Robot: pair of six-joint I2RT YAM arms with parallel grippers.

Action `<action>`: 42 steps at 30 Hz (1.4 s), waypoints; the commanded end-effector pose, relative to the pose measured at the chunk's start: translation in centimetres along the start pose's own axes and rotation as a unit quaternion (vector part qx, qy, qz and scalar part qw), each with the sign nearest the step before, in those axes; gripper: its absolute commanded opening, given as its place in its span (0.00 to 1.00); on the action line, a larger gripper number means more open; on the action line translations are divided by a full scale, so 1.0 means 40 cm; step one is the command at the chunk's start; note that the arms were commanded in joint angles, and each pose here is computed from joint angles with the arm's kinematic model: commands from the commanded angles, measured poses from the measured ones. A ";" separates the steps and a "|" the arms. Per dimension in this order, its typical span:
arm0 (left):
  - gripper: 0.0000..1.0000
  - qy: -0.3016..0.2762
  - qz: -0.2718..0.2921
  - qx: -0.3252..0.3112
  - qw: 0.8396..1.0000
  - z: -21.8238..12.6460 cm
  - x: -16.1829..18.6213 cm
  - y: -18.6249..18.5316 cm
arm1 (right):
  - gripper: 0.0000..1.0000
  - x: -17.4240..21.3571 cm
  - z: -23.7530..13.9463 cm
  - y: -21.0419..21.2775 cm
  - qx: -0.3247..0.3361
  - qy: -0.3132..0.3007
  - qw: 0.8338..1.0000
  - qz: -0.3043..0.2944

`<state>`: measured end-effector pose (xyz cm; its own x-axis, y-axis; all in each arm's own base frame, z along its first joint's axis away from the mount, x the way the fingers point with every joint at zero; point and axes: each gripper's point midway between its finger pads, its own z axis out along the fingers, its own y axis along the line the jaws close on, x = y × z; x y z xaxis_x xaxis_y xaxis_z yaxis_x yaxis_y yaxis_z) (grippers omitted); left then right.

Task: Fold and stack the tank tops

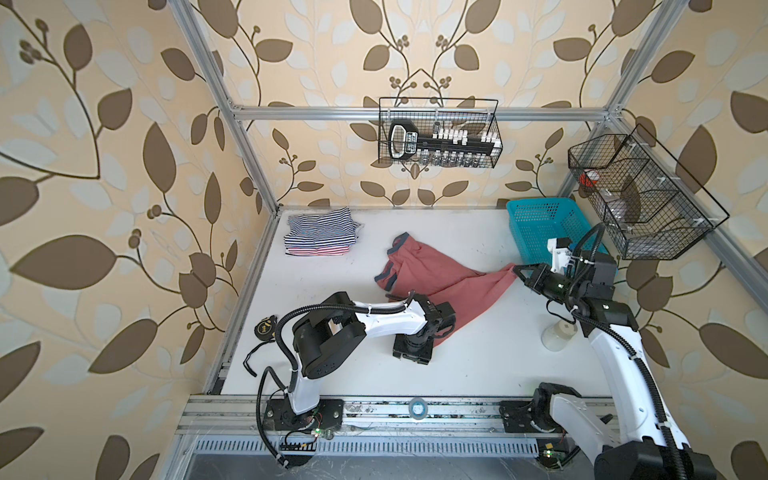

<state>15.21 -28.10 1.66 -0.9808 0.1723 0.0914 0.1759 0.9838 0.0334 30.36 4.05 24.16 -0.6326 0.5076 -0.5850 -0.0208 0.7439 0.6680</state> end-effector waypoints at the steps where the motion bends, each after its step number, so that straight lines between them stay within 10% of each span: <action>1: 0.55 -0.004 -0.011 -0.035 0.999 0.028 -0.002 0.023 | 0.00 0.012 -0.004 0.003 -0.003 0.002 1.000 -0.010; 14: 0.00 -0.007 0.006 -0.043 0.999 0.019 -0.013 0.023 | 0.00 0.025 -0.005 0.011 -0.012 0.010 1.000 -0.010; 20: 0.00 -0.047 0.025 -0.050 0.997 -0.080 -0.028 0.054 | 0.00 0.026 -0.020 0.049 -0.031 0.013 0.999 -0.029; 24: 0.00 -0.137 0.050 -0.033 0.989 -0.290 -0.061 0.079 | 0.00 -0.034 -0.089 0.149 -0.059 -0.019 0.995 -0.079; 30: 0.00 -0.327 0.034 0.002 0.945 -0.694 -0.094 0.180 | 0.00 -0.163 -0.269 0.381 -0.131 -0.108 0.972 -0.163; 35: 0.00 -0.480 -0.005 0.081 0.874 -0.981 -0.042 0.285 | 0.00 -0.206 -0.426 0.535 -0.184 -0.177 0.943 -0.212; 42: 0.00 -0.602 -0.033 0.111 0.790 -1.169 -0.002 0.382 | 0.00 -0.237 -0.500 0.616 -0.228 -0.219 0.922 -0.223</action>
<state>20.16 -15.95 47.61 -0.4695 -0.1215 -0.8745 0.2885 0.9150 -0.2820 19.82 8.67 54.50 -0.1067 0.3760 -0.9205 -0.5663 0.7379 0.3671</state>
